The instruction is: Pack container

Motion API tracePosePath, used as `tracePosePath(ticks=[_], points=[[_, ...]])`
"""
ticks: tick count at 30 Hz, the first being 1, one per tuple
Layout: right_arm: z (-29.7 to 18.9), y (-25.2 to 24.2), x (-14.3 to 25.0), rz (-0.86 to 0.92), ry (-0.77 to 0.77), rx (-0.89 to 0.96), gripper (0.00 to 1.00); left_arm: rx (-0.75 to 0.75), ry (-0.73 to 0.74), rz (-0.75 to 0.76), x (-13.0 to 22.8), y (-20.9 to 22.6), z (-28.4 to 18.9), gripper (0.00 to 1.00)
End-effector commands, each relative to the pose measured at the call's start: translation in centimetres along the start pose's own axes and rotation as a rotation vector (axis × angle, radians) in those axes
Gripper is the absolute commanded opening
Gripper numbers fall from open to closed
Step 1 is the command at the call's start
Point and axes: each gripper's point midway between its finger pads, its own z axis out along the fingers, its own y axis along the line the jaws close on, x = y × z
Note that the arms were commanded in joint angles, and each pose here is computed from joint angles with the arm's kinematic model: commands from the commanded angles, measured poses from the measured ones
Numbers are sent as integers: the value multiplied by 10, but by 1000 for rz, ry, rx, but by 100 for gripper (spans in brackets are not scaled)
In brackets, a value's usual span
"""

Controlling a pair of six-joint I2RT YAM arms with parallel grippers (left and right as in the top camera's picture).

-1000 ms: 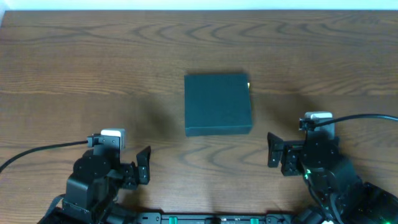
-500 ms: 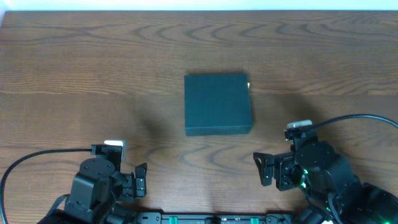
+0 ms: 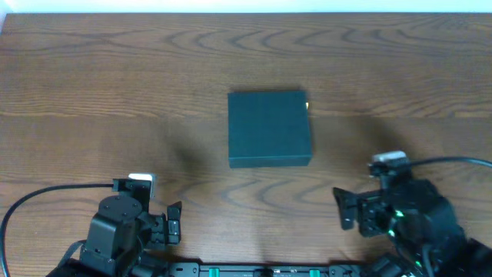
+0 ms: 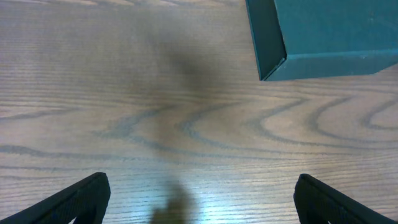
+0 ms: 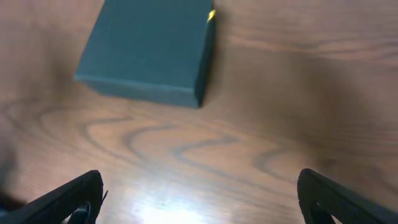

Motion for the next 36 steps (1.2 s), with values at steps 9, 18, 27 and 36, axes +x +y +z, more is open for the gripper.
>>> tracePosePath(ticks=[9, 18, 27, 36], points=[[25, -54, 57, 10, -101, 120, 99, 0, -17, 8, -3, 0, -4, 95], [59, -74, 90, 66, -138, 179, 99, 0, -17, 8, -3, 0, -4, 95], [85, -85, 126, 106, -31, 208, 99, 0, -17, 8, -4, 0, -4, 95], [85, -85, 126, 106, -32, 208, 99, 0, -17, 8, -3, 0, -4, 95]])
